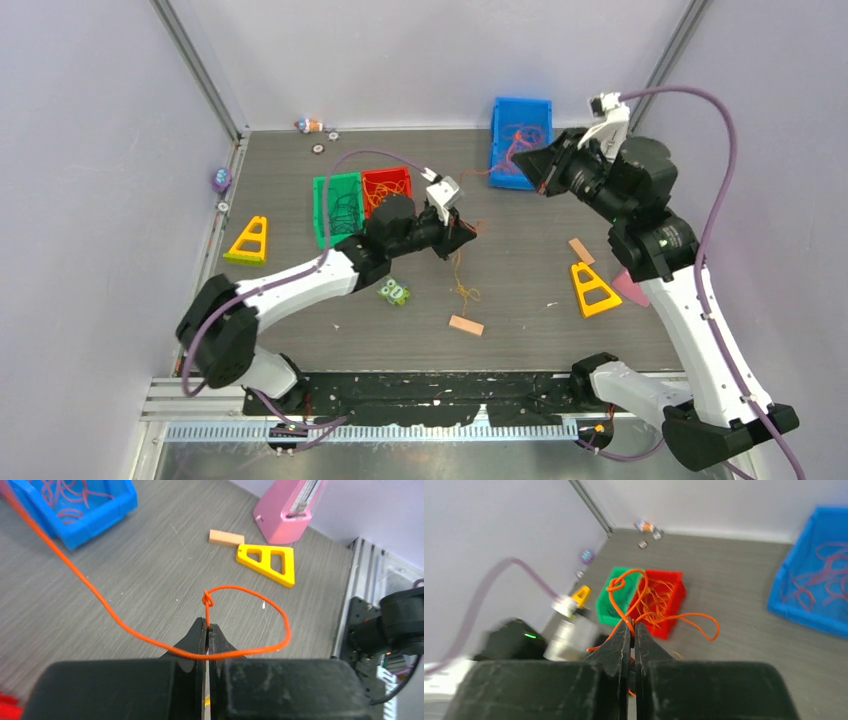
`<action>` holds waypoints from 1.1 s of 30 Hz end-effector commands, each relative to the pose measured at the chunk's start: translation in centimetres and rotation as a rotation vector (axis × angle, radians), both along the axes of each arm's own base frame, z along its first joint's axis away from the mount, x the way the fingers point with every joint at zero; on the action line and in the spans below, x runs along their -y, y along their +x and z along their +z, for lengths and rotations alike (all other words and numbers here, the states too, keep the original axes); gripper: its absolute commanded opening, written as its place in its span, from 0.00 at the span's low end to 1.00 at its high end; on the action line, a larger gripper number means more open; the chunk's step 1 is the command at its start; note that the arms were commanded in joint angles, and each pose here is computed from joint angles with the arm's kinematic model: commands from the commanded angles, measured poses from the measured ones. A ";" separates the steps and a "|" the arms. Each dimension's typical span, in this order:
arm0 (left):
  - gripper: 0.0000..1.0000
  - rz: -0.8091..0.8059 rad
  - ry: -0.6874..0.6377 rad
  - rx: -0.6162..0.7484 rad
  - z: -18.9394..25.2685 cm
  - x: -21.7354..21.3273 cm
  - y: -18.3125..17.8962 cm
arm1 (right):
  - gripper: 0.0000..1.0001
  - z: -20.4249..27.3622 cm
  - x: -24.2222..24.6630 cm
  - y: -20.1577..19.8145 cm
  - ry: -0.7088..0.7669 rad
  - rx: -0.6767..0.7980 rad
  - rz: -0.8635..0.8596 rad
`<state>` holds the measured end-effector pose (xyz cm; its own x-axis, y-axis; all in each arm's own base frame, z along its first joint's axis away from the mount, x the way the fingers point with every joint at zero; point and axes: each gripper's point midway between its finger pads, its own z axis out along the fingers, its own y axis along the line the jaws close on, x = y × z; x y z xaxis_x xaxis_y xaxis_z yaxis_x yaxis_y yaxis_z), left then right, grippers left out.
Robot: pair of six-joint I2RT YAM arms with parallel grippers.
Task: Untangle the cables
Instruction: Untie the cable.
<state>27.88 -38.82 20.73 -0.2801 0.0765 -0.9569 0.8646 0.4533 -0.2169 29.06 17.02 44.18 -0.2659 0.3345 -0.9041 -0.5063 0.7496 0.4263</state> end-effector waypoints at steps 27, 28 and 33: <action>0.00 -0.058 0.054 -0.367 6.9 -5.7 -6.1 | 0.10 -21.4 -8.1 -7.3 -0.137 -0.026 0.496; 0.00 -0.069 0.047 -0.382 6.8 -5.4 -6.2 | 0.10 -21.5 -8.8 -7.7 -0.141 -0.017 0.518; 0.00 -0.089 0.013 -0.411 6.8 -4.8 -6.4 | 0.12 -20.6 -9.8 -7.1 -0.096 0.076 0.499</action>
<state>21.94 -32.86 25.52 -0.6311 0.1712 -0.7566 0.7297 0.4619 -0.5042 20.46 26.04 20.74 -0.4569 0.0029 -0.8895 -0.7927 0.4524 0.4086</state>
